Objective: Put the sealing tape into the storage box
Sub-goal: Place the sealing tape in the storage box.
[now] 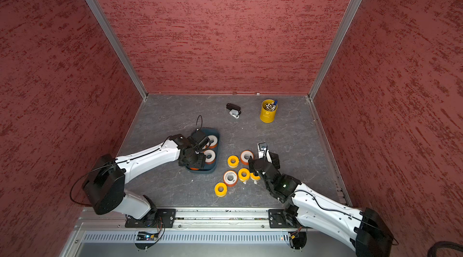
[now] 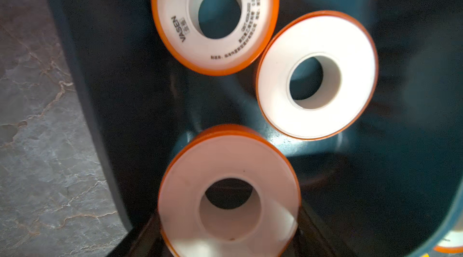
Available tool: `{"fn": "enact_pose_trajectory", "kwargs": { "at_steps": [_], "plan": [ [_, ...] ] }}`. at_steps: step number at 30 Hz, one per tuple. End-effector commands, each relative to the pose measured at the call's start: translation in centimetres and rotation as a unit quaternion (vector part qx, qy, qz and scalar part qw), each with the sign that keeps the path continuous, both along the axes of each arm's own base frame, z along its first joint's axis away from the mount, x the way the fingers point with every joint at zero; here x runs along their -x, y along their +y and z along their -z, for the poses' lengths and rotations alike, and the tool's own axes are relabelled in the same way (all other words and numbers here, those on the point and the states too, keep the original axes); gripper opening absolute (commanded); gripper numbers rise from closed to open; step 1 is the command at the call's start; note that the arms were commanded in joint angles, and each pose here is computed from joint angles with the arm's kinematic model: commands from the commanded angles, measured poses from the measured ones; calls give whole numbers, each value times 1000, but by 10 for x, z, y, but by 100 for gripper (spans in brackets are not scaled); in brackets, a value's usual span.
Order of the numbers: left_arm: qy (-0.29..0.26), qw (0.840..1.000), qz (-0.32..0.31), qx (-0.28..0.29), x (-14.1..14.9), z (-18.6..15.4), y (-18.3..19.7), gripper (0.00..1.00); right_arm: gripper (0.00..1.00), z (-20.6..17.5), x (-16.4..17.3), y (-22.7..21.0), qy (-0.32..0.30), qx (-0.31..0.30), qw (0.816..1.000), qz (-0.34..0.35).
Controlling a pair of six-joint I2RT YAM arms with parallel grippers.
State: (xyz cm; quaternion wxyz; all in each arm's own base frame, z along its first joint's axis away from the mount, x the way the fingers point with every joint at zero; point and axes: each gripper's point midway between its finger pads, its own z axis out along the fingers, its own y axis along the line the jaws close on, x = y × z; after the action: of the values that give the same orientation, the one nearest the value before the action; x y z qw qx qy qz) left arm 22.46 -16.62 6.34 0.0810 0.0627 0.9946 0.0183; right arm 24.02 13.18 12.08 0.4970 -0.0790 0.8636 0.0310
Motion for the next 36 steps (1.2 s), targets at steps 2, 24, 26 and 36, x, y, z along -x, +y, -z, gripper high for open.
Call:
{"fn": "enact_pose_trajectory", "kwargs": {
  "at_steps": [2, 24, 26, 36],
  "plan": [
    [-1, 1000, 2, 8, -3, 7, -1, 62, 94, -18, -6, 6, -18, -21, 1000, -1],
    [-72, 996, -1, 52, -15, -41, -2, 94, 95, -17, -6, 6, -17, -18, 1000, 0],
    [-96, 994, -1, 59, -17, -51, 0, 94, 95, -18, -6, 6, -18, -17, 1000, 0],
    [-199, 976, -30, 87, -4, -103, 29, 94, 98, -21, -7, 18, 1, -8, 1000, -28]
  ]
}}
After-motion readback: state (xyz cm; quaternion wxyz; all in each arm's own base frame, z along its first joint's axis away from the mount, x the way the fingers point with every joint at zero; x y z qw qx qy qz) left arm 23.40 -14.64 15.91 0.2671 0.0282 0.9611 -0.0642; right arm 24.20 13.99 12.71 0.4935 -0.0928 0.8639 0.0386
